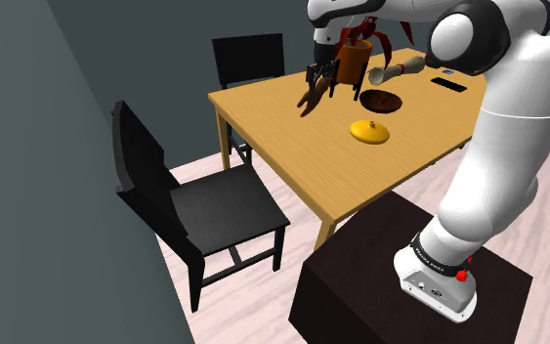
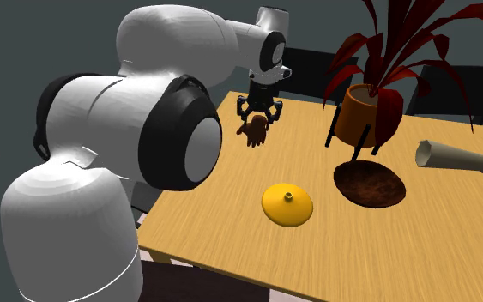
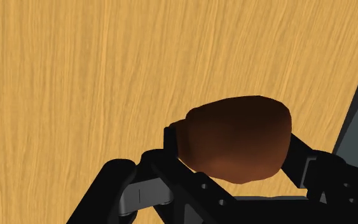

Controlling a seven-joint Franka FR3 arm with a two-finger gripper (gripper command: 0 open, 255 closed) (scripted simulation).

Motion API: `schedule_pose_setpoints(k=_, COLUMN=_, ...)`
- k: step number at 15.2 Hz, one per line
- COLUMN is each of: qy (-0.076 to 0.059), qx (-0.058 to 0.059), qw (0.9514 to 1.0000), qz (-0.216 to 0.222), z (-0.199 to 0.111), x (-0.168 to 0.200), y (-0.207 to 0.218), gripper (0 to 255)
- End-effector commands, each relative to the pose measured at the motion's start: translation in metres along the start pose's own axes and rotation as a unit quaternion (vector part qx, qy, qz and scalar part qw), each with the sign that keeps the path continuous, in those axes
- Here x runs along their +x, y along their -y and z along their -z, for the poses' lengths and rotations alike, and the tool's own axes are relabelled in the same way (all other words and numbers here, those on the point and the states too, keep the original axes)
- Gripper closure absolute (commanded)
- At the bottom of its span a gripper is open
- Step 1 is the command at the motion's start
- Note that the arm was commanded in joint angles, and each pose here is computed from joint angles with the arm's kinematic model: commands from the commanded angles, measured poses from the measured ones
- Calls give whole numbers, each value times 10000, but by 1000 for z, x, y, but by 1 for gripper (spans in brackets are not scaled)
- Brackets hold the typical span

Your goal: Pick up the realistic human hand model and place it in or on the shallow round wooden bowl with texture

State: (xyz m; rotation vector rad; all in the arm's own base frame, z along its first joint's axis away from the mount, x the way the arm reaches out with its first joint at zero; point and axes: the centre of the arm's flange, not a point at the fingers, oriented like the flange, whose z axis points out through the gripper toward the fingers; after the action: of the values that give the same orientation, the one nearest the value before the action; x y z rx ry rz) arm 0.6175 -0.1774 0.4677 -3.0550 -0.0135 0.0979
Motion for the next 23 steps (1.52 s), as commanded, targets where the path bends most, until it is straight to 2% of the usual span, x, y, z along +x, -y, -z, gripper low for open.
schedule_pose_setpoints(k=1, qy=-3, qx=2, qw=10000, qz=4, z=3, x=-10, y=-24, gripper=255)
schedule_pose_setpoints(k=23, qy=-3, qx=2, qw=10000, qz=4, z=32, x=-113, y=-294, gripper=255)
